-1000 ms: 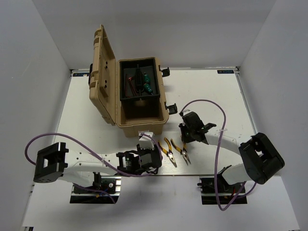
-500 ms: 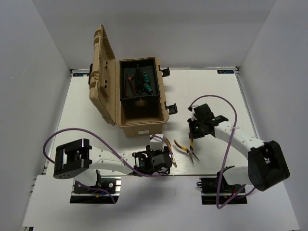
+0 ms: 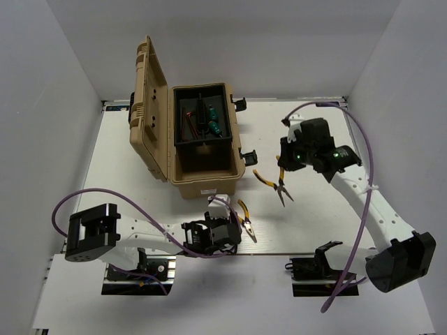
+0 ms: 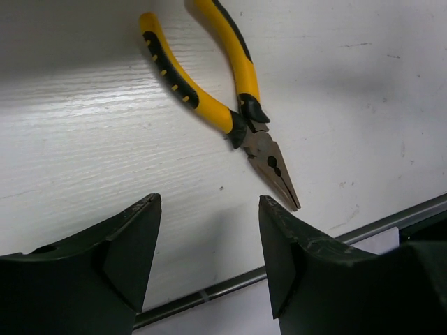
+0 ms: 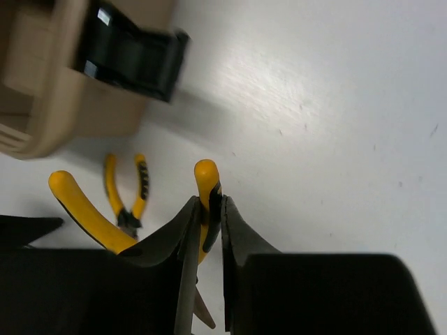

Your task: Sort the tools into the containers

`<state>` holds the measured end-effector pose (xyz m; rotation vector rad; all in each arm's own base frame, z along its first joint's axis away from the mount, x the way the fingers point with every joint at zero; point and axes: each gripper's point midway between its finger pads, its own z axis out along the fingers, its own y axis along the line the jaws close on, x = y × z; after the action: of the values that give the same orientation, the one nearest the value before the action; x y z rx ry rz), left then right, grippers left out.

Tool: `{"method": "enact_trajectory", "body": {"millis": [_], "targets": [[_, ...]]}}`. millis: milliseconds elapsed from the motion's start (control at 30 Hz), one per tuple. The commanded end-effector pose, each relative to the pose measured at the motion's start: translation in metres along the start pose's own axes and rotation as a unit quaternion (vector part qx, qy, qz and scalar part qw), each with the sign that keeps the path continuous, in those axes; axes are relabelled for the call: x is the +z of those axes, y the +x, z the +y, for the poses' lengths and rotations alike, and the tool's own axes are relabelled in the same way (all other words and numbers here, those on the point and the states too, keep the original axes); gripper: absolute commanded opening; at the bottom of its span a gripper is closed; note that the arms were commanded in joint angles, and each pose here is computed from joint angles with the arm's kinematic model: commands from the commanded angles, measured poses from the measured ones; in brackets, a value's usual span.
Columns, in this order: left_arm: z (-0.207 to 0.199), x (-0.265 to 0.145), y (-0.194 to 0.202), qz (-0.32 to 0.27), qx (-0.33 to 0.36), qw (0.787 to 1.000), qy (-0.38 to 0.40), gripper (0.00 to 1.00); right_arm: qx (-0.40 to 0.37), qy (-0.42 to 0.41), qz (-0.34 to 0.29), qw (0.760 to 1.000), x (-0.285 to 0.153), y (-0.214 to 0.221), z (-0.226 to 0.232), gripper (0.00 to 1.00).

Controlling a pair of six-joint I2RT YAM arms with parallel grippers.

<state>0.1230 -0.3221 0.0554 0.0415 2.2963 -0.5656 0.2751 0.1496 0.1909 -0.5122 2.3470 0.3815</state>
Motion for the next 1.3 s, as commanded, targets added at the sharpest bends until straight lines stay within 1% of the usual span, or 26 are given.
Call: {"method": "enact_trajectory", "body": {"millis": [0, 67, 100, 133, 167, 233, 267, 300, 367, 400, 433, 467, 567, 600, 667, 733, 767, 867, 1067, 1167, 1200, 1267], "targets": [[-0.002, -0.009, -0.014, -0.024, -0.026, 0.999, 0.012, 0.68, -0.024, -0.068, -0.087, 0.994, -0.036, -0.069, 0.029, 0.00], [0.004, -0.009, -0.011, -0.020, -0.024, 0.999, 0.005, 0.68, -0.007, -0.092, -0.084, 0.992, -0.027, -0.082, 0.039, 0.00], [0.003, -0.010, -0.014, -0.026, -0.028, 0.999, 0.007, 0.68, -0.011, -0.116, -0.112, 0.987, -0.040, -0.106, 0.050, 0.00], [0.003, -0.010, -0.014, -0.026, -0.028, 0.999, 0.007, 0.68, -0.003, -0.143, -0.119, 0.983, -0.041, -0.116, 0.060, 0.00], [0.003, -0.010, -0.014, -0.026, -0.028, 0.999, 0.007, 0.68, 0.011, -0.162, -0.111, 0.980, -0.026, -0.124, 0.067, 0.00], [0.003, -0.010, -0.014, -0.026, -0.028, 0.999, 0.007, 0.68, 0.007, -0.192, -0.153, 0.969, -0.034, -0.160, 0.083, 0.00], [0.009, -0.008, -0.012, -0.027, -0.024, 0.999, -0.004, 0.68, 0.028, -0.200, -0.146, 0.968, -0.018, -0.170, 0.087, 0.00], [0.004, -0.009, -0.017, -0.032, -0.026, 0.999, -0.004, 0.68, 0.029, -0.208, -0.152, 0.966, -0.015, -0.178, 0.092, 0.00], [0.006, -0.005, -0.018, -0.040, -0.020, 0.999, -0.020, 0.68, 0.032, -0.231, -0.159, 0.959, 0.005, -0.198, 0.102, 0.00], [0.005, -0.004, -0.020, -0.044, -0.020, 0.999, -0.022, 0.67, 0.058, -0.240, -0.154, 0.957, 0.011, -0.201, 0.106, 0.00], [0.004, -0.003, -0.024, -0.046, -0.028, 0.998, -0.024, 0.67, 0.059, -0.244, -0.164, 0.954, 0.023, -0.211, 0.109, 0.00], [0.007, -0.001, -0.023, -0.049, -0.024, 0.998, -0.031, 0.67, 0.064, -0.246, -0.173, 0.951, 0.028, -0.226, 0.111, 0.00], [0.002, 0.002, -0.024, -0.053, -0.029, 0.998, -0.033, 0.67, 0.070, -0.231, -0.176, 0.954, 0.056, -0.239, 0.116, 0.00], [0.002, 0.003, -0.028, -0.055, -0.032, 0.997, -0.036, 0.67, 0.065, -0.225, -0.176, 0.956, 0.062, -0.239, 0.118, 0.00], [0.007, 0.004, -0.029, -0.063, -0.030, 0.997, -0.046, 0.67, 0.056, -0.220, -0.151, 0.962, 0.084, -0.222, 0.124, 0.00], [0.005, 0.005, -0.032, -0.069, -0.034, 0.996, -0.044, 0.67, 0.046, -0.219, -0.149, 0.963, 0.091, -0.217, 0.130, 0.00], [0.004, 0.006, -0.031, -0.070, -0.035, 0.996, -0.043, 0.67, 0.044, -0.221, -0.136, 0.965, 0.098, -0.207, 0.136, 0.00], [-0.002, 0.007, -0.034, -0.075, -0.038, 0.996, -0.042, 0.67, 0.034, -0.224, -0.123, 0.966, 0.104, -0.193, 0.141, 0.00], [-0.007, 0.015, -0.035, -0.076, -0.039, 0.995, -0.047, 0.67, 0.009, -0.226, -0.122, 0.966, 0.096, -0.185, 0.161, 0.00], [-0.008, 0.014, -0.036, -0.079, -0.045, 0.995, -0.040, 0.67, -0.001, -0.214, -0.110, 0.971, 0.105, -0.171, 0.161, 0.00], [-0.007, 0.015, -0.035, -0.079, -0.046, 0.995, -0.039, 0.67, -0.004, -0.214, -0.108, 0.971, 0.104, -0.168, 0.163, 0.15], [-0.005, 0.017, -0.038, -0.082, -0.049, 0.995, -0.043, 0.67, -0.009, -0.213, -0.105, 0.971, 0.101, -0.163, 0.162, 0.34]]}}
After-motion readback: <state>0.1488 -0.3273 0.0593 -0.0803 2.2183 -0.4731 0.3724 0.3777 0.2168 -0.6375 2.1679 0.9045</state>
